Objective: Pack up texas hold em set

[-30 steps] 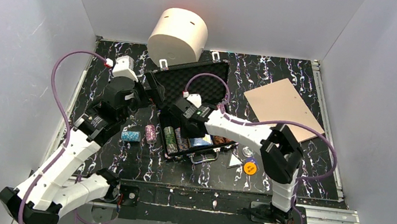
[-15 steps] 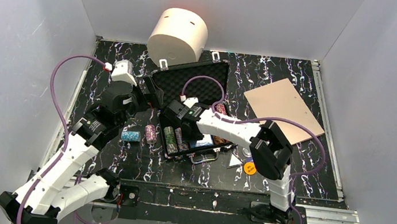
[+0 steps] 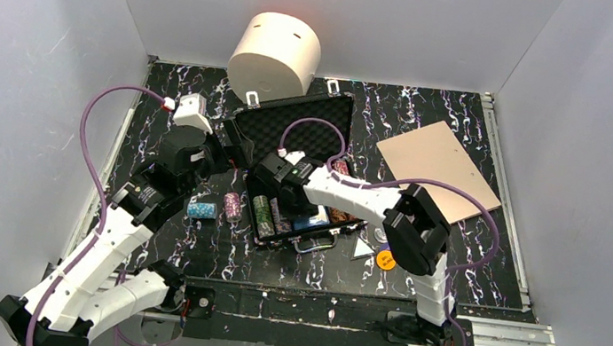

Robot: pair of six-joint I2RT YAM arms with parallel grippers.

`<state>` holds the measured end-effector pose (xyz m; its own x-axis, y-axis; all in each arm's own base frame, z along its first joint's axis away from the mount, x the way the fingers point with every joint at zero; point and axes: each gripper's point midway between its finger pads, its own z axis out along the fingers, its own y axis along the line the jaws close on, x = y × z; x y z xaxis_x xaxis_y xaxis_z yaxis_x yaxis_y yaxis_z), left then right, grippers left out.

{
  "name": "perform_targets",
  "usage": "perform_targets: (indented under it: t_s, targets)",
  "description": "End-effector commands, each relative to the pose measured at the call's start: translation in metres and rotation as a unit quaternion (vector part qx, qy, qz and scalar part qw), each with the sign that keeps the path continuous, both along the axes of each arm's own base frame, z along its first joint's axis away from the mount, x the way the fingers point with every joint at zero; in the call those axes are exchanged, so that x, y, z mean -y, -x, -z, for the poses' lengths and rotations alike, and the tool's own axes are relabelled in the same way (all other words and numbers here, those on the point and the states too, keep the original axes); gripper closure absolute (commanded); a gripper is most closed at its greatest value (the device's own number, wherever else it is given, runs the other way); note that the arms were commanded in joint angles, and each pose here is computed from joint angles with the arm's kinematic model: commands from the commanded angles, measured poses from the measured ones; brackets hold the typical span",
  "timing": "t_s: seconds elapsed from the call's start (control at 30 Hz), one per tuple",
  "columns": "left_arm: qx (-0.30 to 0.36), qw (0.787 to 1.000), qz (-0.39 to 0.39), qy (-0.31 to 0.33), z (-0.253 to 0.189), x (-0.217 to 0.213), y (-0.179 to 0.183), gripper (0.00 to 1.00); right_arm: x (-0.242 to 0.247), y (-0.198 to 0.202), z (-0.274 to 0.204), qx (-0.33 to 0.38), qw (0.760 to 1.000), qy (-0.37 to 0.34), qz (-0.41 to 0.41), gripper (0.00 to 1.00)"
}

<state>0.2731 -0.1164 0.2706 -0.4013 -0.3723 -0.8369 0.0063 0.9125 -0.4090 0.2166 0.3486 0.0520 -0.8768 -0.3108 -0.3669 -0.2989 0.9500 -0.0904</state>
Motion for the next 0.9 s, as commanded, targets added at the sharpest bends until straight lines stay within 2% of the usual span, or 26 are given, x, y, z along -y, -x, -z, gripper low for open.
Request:
perform_targets:
  t_s: [0.0,0.17,0.27,0.33,0.5,0.7,0.8,0.87]
  targets:
    - [0.008,1.000,0.006,-0.003,-0.006,-0.001,0.002,0.02,-0.028,-0.014,-0.059,0.040,0.995,-0.092,-0.010,0.41]
    - [0.018,1.000,0.014,-0.001,-0.011,0.002,0.000,0.02,-0.006,-0.034,-0.102,0.103,0.986,-0.121,0.042,0.32]
    - [0.021,1.000,0.013,-0.001,-0.014,0.003,-0.002,0.02,0.031,-0.042,-0.121,0.148,0.977,-0.109,0.107,0.09]
    - [0.021,1.000,0.014,-0.001,-0.015,0.004,-0.003,0.02,0.057,-0.045,-0.129,0.166,0.971,-0.106,0.138,0.02]
    - [0.021,1.000,0.016,0.004,-0.015,0.008,-0.006,0.02,0.124,-0.032,-0.117,0.143,0.963,-0.102,0.206,0.01]
    - [0.026,0.999,0.015,0.024,-0.014,0.014,-0.013,0.02,0.208,0.005,-0.097,0.111,0.925,-0.123,0.341,0.02]
    - [0.029,0.999,0.018,0.036,-0.013,0.019,-0.017,0.02,0.230,0.023,-0.080,0.080,0.913,-0.138,0.375,0.02]
    - [0.026,0.999,0.022,0.042,-0.011,0.024,-0.020,0.02,0.233,0.033,-0.070,0.054,0.914,-0.145,0.375,0.04]
